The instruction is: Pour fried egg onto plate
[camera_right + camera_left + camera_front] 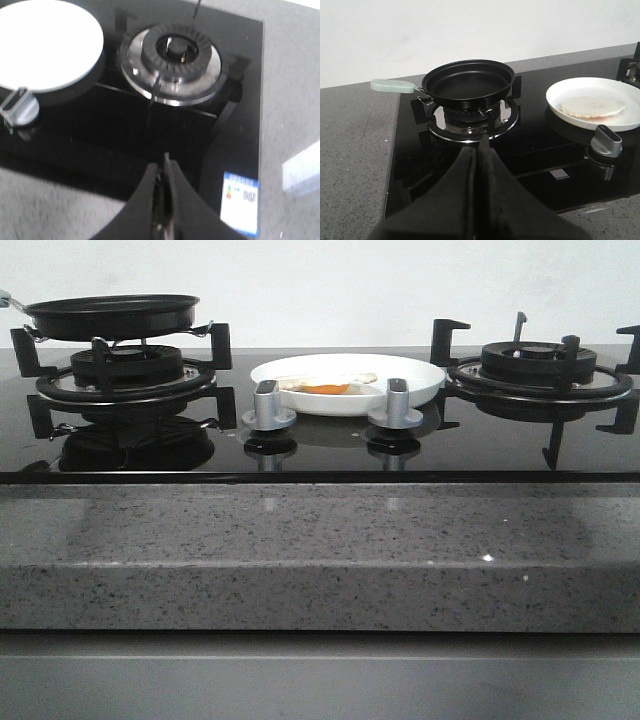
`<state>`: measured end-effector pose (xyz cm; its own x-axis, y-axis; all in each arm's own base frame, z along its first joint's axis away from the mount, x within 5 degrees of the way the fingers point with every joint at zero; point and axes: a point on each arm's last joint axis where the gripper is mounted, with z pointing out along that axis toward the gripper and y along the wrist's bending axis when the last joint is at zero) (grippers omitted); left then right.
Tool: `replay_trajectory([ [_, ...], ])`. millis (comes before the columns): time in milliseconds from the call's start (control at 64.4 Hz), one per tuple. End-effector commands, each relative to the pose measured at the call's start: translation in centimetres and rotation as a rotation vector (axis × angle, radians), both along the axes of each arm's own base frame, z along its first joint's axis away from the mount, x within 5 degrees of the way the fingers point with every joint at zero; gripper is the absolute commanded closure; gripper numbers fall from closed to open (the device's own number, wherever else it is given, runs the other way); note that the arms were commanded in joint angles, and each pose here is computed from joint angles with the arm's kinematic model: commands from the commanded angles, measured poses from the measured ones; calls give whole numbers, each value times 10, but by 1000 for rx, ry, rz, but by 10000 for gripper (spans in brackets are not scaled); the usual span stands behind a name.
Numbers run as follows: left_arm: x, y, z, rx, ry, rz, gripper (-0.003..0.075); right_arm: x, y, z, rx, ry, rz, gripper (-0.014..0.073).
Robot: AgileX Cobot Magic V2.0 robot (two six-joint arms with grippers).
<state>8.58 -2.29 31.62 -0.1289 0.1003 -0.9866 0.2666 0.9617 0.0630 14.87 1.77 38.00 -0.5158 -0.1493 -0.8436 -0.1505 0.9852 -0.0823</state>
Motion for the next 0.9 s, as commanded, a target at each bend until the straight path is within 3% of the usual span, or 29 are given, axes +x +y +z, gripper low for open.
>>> replay_trajectory([
  [0, 1, 0, 17, -37, -98, 2, 739, -22, -3, -4, 8, -159, 4, 662],
  [373, 1, 0, 17, -37, -98, 2, 739, -102, -14, -64, 39, -395, 9, 662],
  [528, 1, 0, 17, -37, -98, 2, 739, -116, -16, -65, 48, -460, 8, 662],
  [885, 1, 0, 17, -37, -98, 2, 739, -116, -16, -65, 48, -460, 8, 662],
])
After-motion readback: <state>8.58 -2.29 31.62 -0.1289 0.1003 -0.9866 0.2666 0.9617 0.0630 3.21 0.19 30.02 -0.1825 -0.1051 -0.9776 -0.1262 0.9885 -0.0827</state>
